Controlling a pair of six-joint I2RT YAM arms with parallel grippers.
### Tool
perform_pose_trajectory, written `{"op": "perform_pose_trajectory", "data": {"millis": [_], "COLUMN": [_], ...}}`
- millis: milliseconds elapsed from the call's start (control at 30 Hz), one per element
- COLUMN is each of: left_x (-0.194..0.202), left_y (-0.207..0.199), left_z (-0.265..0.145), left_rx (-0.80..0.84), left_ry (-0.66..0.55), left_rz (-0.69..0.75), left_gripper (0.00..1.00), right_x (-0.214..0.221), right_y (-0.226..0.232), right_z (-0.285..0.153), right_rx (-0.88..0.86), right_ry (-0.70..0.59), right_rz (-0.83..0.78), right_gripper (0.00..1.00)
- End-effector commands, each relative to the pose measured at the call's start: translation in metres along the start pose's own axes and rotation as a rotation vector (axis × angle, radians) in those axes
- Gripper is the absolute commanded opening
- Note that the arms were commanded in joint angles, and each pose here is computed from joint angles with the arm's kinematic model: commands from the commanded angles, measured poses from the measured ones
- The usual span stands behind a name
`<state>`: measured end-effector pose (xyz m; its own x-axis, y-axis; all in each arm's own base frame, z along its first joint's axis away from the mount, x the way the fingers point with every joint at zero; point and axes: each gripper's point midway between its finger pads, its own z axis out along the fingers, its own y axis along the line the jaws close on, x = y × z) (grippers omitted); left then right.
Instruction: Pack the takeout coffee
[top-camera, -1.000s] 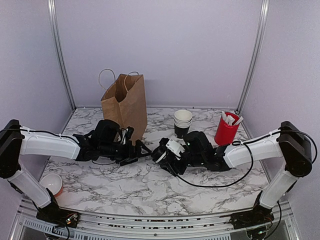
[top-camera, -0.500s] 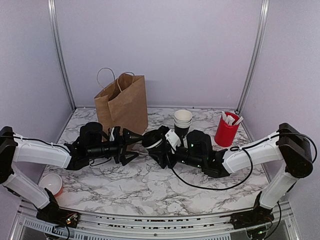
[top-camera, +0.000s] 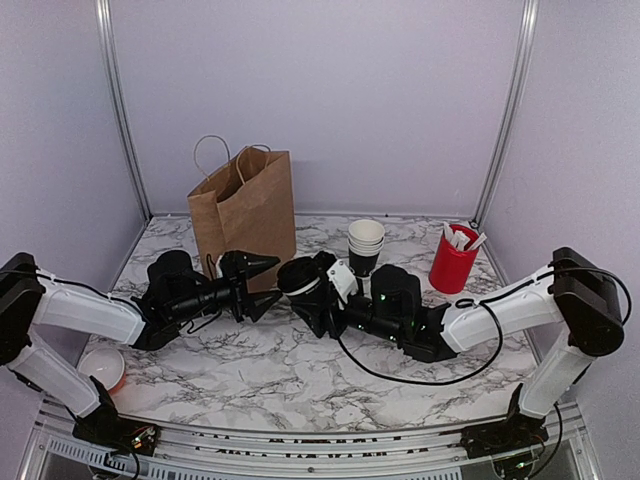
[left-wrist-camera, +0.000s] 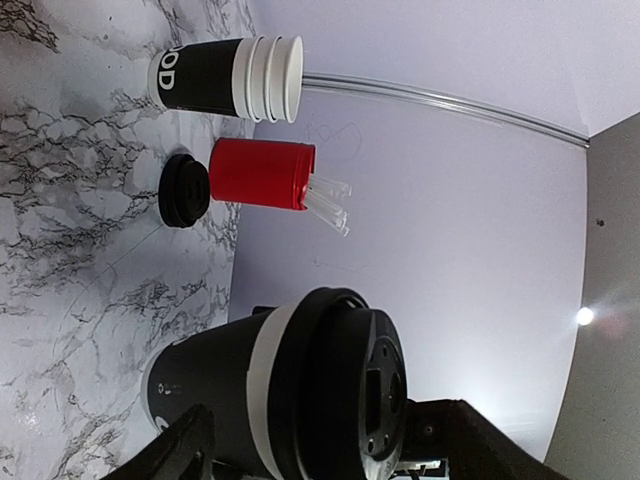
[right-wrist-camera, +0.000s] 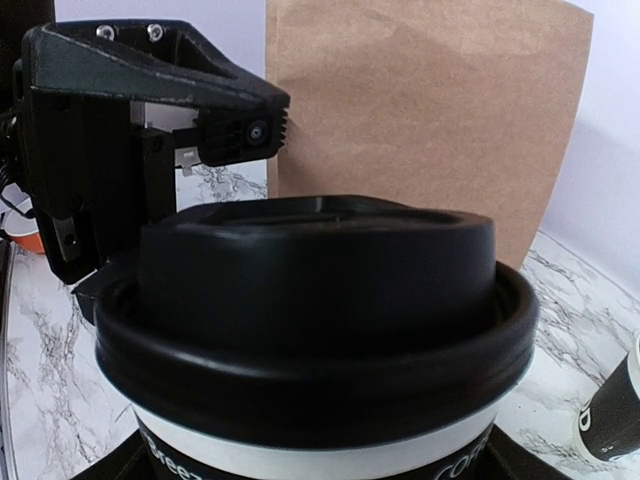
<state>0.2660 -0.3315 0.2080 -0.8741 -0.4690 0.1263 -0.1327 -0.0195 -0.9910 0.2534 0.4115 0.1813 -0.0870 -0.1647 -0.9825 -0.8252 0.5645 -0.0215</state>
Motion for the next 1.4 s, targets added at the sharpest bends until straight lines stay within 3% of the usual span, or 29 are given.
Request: {"op": "perform_pose_trajectory", "data": {"millis": [0,467,900,1367], "left_x": [0.006,0.010,0.012,0.010], "left_y": [0.007,0.026,0.045,0.059], "left_z": [0.005,0.012,0.014,0.017], "left_rx": [0.000,-0.077,-0.148,-0.207], "left_ry": [0.041,0.086,0.113,0.122], "left_rz": [-0.002,0.059,0.089,0.130], "left_gripper": [0.76,0.62,0.35,0.26], "right_x": [-0.002,0.019,0.028,0.049], "right_y": [0.000,0.004,0.005,0.004], "right_z": [0.000,0.005,0.011,0.021], "right_rx": [0.018,-0.005,-0.008,0.001], "right_ry": [-0.026,0.046,0.069,0.131], "right_rz": [-0.002,-0.059,-0.088,-0.103], "right_gripper": [0.77,0.77,0.78,0.88]}}
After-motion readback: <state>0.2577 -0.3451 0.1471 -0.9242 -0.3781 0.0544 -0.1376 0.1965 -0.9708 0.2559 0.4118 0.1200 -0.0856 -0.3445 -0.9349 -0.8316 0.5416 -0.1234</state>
